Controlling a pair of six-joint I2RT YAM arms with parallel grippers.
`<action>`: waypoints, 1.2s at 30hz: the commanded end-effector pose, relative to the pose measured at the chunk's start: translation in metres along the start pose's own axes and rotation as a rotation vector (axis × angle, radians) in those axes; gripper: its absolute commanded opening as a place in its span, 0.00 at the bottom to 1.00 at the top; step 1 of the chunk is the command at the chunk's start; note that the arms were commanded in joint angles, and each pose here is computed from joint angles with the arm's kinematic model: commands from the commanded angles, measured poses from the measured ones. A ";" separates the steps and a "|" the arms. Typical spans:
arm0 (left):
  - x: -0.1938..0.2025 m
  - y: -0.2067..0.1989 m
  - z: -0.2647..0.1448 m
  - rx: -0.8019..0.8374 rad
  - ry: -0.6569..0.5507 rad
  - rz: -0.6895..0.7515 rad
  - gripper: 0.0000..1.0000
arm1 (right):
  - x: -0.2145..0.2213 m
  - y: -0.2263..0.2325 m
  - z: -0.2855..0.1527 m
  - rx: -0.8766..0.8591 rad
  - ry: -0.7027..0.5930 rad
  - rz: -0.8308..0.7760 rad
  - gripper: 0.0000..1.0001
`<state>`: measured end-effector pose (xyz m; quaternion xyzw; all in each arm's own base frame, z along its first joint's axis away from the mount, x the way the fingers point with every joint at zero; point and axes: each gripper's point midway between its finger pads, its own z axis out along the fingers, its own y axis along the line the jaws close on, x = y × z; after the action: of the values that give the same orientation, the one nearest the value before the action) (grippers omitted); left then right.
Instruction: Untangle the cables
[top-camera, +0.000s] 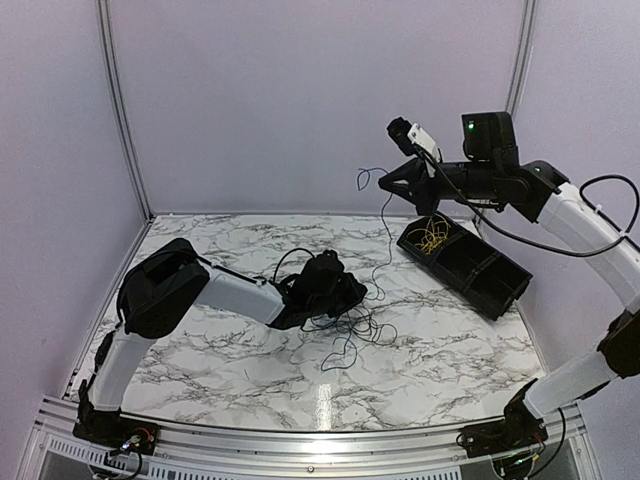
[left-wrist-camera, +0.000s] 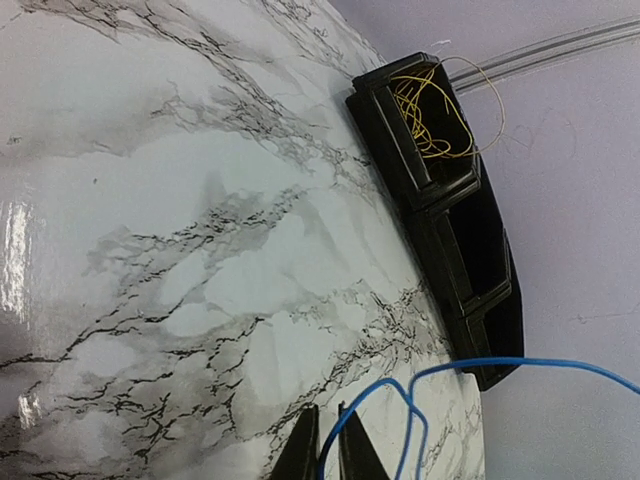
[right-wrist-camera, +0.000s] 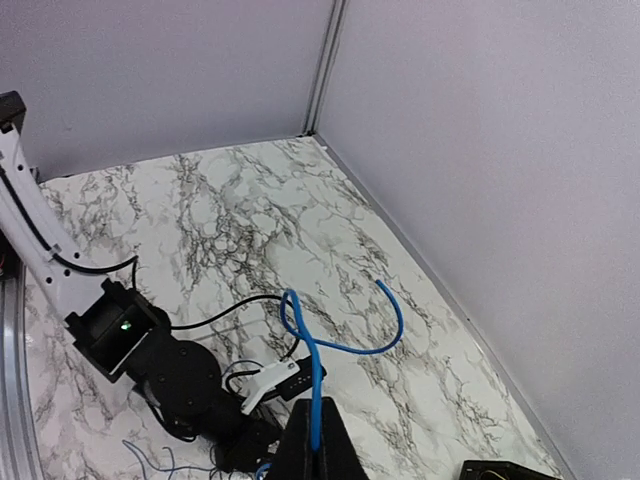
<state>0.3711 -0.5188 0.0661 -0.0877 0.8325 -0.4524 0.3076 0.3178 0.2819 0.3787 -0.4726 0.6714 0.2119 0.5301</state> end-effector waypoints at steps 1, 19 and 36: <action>-0.010 0.017 0.011 -0.022 -0.033 -0.019 0.11 | -0.056 0.037 -0.036 -0.195 -0.155 0.016 0.00; -0.013 0.027 0.025 -0.019 -0.020 -0.044 0.20 | -0.194 -0.001 -0.169 0.049 -0.460 -0.162 0.00; -0.068 -0.066 -0.062 0.085 -0.075 0.382 0.42 | -0.071 -0.138 -0.130 0.684 -0.120 -0.113 0.00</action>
<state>0.3797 -0.5094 0.1106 0.0373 0.8200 -0.4350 0.3702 0.3680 0.1740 0.4886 -0.3307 0.6691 0.0395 0.6644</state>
